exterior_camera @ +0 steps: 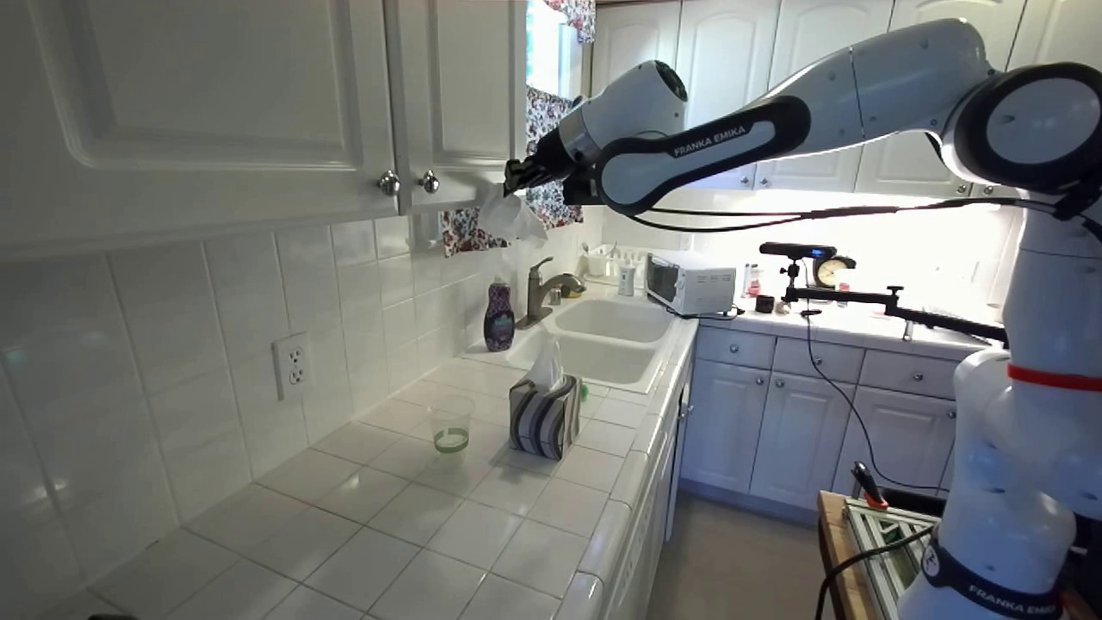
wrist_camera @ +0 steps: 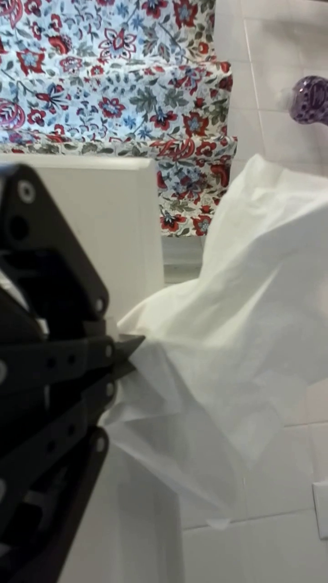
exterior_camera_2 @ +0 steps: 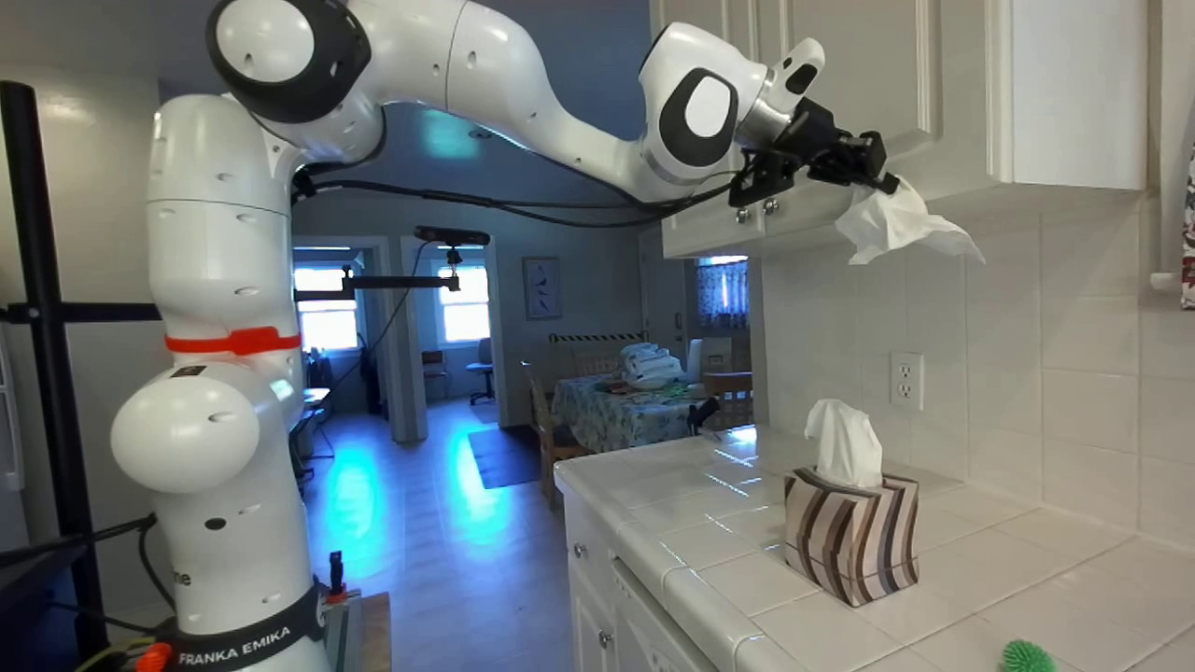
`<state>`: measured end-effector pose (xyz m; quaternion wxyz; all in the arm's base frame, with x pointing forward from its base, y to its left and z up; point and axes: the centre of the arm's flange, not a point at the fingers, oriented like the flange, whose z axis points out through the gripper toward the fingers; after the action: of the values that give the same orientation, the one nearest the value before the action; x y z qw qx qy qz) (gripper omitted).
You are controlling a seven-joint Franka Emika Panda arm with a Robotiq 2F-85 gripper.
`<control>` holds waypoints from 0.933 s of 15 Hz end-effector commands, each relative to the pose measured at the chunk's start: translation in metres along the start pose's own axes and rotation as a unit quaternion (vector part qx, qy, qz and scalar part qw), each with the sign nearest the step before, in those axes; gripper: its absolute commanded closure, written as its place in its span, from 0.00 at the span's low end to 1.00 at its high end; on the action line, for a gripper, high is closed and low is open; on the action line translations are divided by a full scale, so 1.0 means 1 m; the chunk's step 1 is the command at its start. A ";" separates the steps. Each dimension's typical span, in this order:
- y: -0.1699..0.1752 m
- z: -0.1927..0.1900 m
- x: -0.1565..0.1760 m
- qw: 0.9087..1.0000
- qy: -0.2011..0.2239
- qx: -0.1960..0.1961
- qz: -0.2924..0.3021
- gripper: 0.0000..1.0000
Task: Use the napkin to wipe the cabinet door on the right
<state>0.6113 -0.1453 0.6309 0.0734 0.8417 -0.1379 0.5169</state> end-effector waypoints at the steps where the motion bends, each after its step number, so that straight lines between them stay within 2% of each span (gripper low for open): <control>1: -0.032 0.012 0.003 1.000 0.000 0.014 -0.015 1.00; 14: -0.100 0.005 -0.004 0.996 -0.019 0.051 -0.072 1.00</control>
<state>0.6206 -0.0782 0.6277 0.0670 0.8676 -0.0799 0.4862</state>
